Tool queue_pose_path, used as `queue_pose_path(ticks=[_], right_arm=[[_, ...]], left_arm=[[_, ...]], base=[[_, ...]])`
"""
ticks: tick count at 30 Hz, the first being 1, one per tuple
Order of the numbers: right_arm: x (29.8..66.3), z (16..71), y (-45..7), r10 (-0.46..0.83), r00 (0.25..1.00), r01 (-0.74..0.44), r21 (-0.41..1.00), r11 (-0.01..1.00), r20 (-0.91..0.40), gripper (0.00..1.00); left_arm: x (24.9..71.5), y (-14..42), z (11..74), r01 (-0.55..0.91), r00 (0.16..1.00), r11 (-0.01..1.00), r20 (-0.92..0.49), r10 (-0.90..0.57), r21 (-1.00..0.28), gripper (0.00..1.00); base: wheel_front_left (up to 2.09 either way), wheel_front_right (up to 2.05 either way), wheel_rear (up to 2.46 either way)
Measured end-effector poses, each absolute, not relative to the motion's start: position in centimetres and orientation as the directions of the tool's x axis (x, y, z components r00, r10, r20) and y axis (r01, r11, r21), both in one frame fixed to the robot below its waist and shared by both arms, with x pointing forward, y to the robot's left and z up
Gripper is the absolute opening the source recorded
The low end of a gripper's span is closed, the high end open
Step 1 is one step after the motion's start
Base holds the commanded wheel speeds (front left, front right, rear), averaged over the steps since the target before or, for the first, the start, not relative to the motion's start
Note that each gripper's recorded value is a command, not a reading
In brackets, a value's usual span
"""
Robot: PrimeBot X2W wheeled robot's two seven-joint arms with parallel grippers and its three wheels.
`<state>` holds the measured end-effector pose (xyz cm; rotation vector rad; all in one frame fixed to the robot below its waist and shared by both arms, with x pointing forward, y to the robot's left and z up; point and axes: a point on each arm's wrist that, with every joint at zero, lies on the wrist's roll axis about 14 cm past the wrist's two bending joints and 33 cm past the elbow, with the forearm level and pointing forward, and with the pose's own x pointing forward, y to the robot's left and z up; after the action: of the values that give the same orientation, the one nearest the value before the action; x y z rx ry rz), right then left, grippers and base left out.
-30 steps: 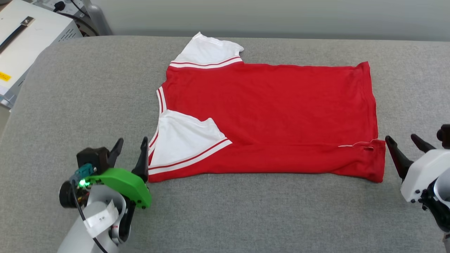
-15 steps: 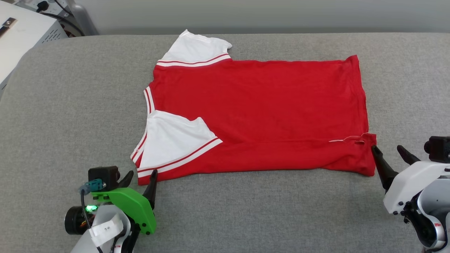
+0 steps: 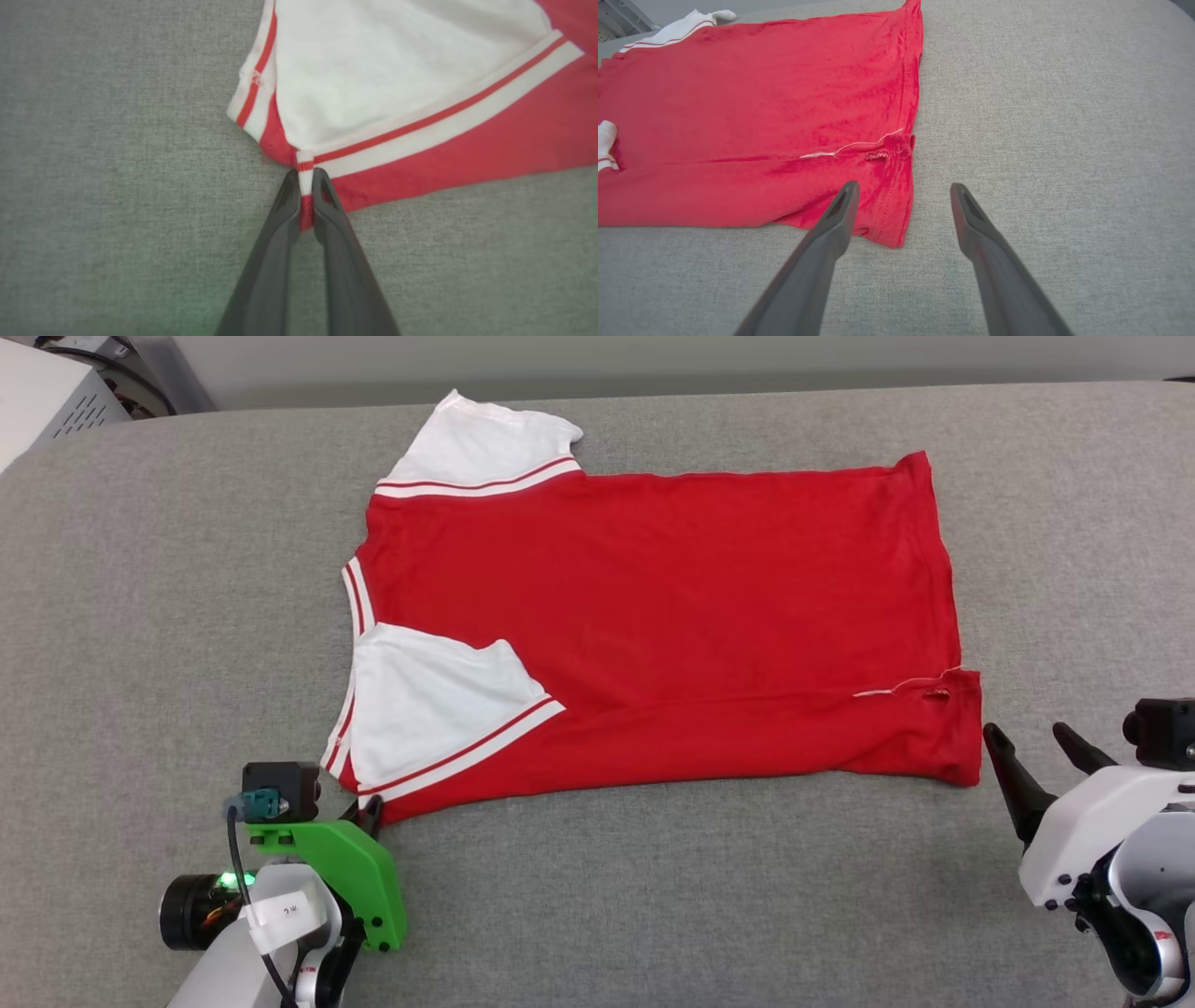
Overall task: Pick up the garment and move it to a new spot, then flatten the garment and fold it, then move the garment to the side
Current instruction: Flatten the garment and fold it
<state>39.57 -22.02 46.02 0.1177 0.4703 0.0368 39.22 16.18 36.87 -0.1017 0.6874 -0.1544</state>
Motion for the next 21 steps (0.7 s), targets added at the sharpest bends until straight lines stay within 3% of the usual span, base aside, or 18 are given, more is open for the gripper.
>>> queue_pose_path(ticks=[5,12,21], right_arm=[[39.7,45.7,-21.9,0.066,0.873,-0.028,0.085,0.996,-0.483,1.00],[40.1,42.4,-21.2,0.070,0.791,-0.020,0.090,0.996,-0.608,1.00],[41.0,38.8,-20.3,0.078,0.721,-0.010,0.103,0.995,-0.688,1.00]], left_arm=[[39.1,16.0,38.2,0.100,0.797,0.981,-0.577,-0.179,-0.167,0.00],[39.7,16.3,43.4,0.104,0.886,0.972,-0.424,-0.186,-0.209,0.00],[39.5,16.2,45.2,0.116,0.904,0.968,-0.381,-0.196,-0.223,0.00]], base=[[0.00,0.00,0.00],[0.00,0.00,0.00],[0.00,0.00,0.00]])
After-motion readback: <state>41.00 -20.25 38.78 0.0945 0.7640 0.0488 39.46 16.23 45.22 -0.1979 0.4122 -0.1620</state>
